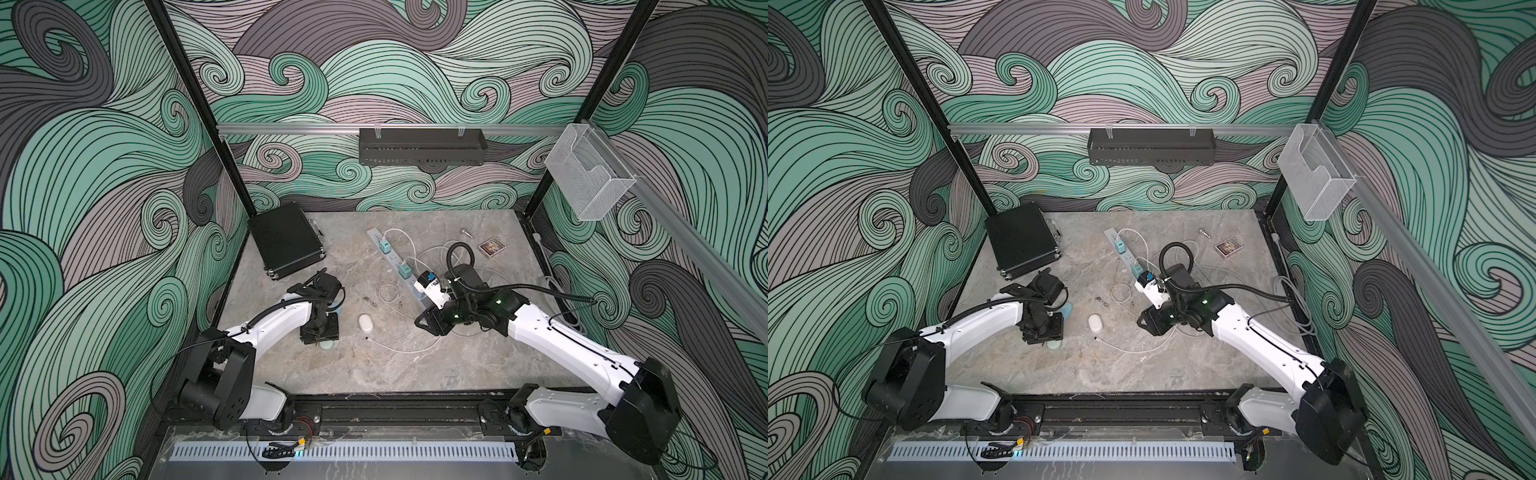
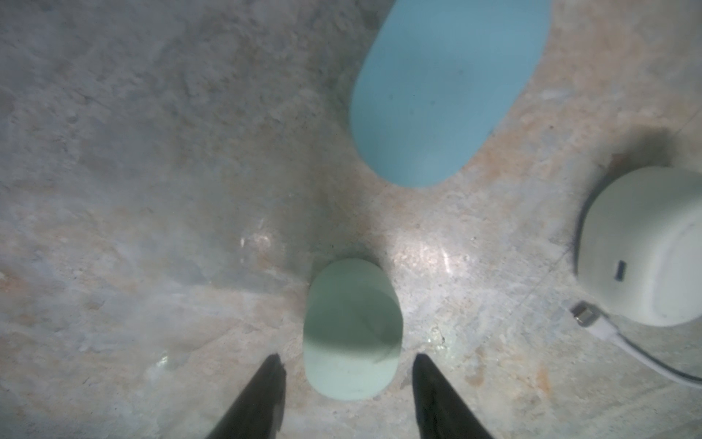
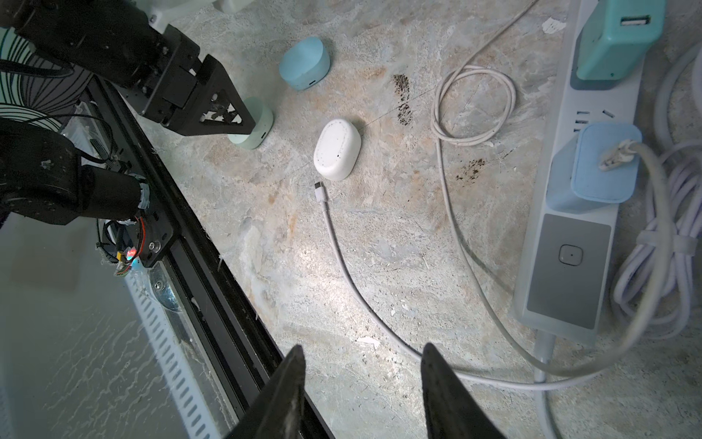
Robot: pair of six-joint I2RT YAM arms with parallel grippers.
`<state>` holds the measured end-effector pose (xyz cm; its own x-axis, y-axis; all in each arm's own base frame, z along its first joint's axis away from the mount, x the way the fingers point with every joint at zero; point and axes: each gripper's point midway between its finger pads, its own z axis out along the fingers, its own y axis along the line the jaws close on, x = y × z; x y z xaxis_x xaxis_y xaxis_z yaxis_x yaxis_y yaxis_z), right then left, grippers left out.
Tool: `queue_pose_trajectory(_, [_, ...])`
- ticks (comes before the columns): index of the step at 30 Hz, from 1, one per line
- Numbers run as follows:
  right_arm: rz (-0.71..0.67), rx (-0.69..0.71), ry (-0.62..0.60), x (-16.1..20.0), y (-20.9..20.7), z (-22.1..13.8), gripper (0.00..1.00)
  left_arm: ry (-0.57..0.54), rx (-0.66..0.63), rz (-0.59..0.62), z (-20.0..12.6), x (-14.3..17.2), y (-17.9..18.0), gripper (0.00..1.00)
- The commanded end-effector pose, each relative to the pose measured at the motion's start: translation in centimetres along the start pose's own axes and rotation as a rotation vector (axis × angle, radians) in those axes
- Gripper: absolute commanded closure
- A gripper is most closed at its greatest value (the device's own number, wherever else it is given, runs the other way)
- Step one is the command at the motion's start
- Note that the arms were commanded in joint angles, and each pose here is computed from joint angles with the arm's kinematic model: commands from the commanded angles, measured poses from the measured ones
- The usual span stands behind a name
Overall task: Charge the bluetooth headset
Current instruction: Pick up the bluetooth headset from the center of the board.
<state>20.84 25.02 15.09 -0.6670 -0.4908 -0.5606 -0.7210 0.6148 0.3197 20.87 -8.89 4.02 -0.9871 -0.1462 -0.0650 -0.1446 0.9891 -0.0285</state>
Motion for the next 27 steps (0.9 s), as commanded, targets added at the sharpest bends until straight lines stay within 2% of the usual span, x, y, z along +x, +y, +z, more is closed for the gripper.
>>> queue_pose_trajectory(1, [0.012,-0.027,-0.003,-0.4,0.5,0.4,0.5,0.007,-0.004,0.015,0.5,0.1,0.1,0.46])
queue_pose_trajectory(15, [0.017,-0.038,-0.004,-1.0,0.6,0.4,0.5,0.06,-0.009,0.036,1.6,0.5,-0.2,0.51])
queue_pose_trajectory(17, [0.02,-0.04,-0.003,-0.9,0.7,0.4,0.51,0.061,-0.008,0.039,1.6,0.5,-0.2,0.56])
queue_pose_trajectory(21, [0.036,-0.052,0.01,-0.6,0.9,0.4,0.52,0.042,0.007,0.046,1.0,0.3,-0.4,0.74])
queue_pose_trajectory(27, [0.021,-0.057,0.064,1.3,1.7,1.5,0.53,-0.046,0.083,0.074,-2.6,-0.7,-1.4,0.76])
